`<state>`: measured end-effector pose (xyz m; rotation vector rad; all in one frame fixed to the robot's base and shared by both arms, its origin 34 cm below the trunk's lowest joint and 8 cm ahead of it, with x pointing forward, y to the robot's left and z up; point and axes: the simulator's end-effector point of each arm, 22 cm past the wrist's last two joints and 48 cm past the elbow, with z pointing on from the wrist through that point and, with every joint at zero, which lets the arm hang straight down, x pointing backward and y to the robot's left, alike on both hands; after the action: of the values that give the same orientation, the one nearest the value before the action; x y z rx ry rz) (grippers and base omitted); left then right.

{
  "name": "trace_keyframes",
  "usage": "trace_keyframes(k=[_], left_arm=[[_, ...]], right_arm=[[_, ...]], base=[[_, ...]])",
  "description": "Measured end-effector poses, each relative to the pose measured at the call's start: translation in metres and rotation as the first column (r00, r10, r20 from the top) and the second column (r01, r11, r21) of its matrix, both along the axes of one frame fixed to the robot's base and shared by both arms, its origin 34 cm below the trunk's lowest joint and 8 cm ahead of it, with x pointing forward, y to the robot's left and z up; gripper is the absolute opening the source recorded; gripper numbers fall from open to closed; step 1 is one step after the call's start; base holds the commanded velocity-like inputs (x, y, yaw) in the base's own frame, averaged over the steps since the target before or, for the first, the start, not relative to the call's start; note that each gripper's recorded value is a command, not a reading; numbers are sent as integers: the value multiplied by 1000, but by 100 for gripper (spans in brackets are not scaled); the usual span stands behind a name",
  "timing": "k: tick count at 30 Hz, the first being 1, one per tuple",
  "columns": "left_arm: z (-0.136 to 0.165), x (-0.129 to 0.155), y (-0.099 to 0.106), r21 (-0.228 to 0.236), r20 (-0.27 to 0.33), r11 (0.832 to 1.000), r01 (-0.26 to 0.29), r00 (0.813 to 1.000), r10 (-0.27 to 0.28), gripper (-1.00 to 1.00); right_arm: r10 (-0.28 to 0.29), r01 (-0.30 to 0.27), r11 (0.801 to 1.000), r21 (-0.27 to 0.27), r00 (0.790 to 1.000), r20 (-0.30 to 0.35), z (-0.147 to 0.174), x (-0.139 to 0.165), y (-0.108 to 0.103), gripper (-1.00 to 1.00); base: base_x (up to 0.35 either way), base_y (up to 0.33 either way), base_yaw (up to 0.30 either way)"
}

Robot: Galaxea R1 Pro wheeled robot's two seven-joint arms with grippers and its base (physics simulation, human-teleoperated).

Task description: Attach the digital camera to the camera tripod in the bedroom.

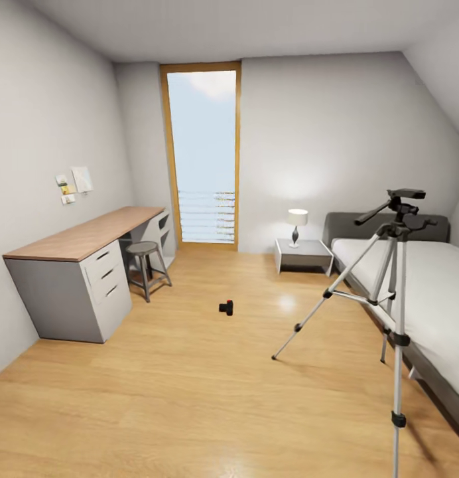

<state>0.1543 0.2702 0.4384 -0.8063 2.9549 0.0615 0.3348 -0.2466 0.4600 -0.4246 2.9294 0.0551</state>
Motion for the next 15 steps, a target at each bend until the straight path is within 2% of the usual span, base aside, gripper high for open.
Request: trace_keyframes(k=[4,9,15], left_arm=[[0,1,-1,-1,1,1000,3,1000,-3,100],[0,1,-1,-5,1,1000,11,1000,-11,100],[0,0,-2,-9,-4,1000,20,1000,-20,100]], right_arm=[[-50,50,999,5,999,-7,-2,-9,-4,100],[-124,124,992,2,992,-16,-4,-19,-15,100],[-133,133,991,-2,991,-14,-4,-20,-20,100]], base=[[0,0,184],[33,0,52],[215,0,9]])
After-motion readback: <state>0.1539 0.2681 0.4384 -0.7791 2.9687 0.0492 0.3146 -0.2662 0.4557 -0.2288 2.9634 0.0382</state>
